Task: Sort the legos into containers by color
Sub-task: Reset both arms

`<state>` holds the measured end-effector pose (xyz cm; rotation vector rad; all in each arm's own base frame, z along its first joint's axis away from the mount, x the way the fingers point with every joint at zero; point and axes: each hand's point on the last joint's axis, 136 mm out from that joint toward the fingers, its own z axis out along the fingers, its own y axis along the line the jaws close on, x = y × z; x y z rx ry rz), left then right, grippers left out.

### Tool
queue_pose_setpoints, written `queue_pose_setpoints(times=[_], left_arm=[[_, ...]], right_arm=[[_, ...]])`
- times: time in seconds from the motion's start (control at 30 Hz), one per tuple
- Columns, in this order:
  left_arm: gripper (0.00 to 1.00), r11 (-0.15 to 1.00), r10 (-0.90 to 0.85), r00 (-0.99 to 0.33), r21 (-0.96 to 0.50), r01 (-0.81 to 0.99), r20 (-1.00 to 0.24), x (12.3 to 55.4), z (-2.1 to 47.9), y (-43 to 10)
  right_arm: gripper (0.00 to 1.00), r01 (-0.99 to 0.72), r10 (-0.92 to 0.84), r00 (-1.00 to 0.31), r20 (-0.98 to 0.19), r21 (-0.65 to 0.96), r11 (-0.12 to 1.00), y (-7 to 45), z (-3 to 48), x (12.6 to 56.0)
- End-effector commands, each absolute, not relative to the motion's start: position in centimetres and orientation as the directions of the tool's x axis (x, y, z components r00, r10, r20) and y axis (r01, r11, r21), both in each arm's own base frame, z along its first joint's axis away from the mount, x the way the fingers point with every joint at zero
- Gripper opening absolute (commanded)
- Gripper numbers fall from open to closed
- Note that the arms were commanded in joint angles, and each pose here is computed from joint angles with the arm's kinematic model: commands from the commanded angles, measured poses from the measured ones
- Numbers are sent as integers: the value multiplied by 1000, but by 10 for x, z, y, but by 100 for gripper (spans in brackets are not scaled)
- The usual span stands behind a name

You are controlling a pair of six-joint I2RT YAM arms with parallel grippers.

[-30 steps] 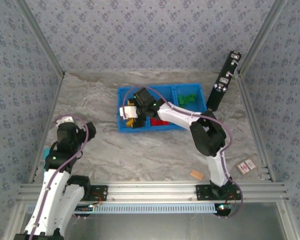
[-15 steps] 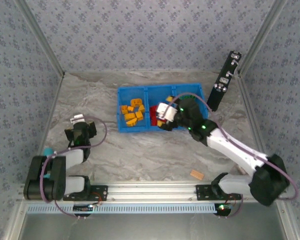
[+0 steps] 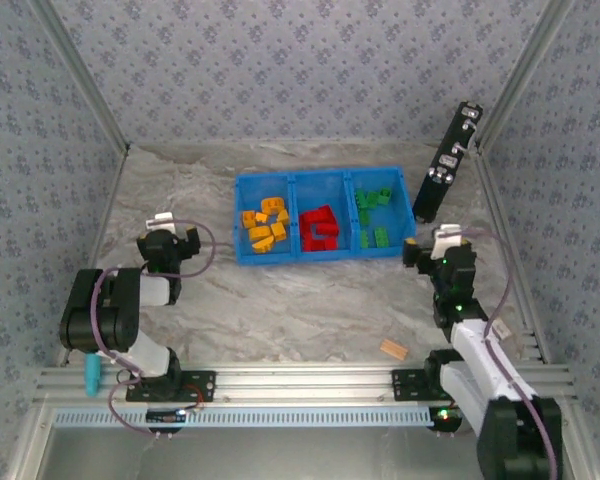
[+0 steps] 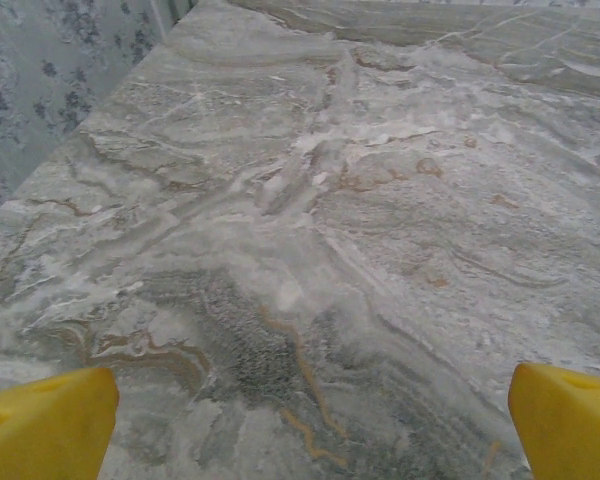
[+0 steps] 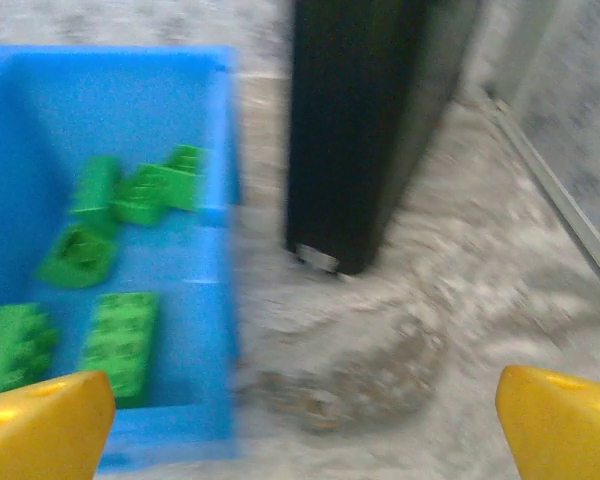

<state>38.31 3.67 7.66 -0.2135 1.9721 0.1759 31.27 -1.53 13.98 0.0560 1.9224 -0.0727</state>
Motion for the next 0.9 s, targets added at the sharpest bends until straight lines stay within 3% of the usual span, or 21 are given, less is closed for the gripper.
queue_pose_setpoints(times=[0.0,0.43,0.87], left_arm=[[100,982,-56,-352,12,-189,-935,394,91,31],[100,982,-57,-360,13,-187,-931,393,90,31],[100,982,-56,-361,14,-186,-931,393,90,30]], right_arm=[[99,139,132,-259,-957,99,985,-30,148,331],[99,7,-30,-361,-932,-35,999,-10,86,392],[99,-14,-13,-400,-916,-8,1000,-11,83,391]])
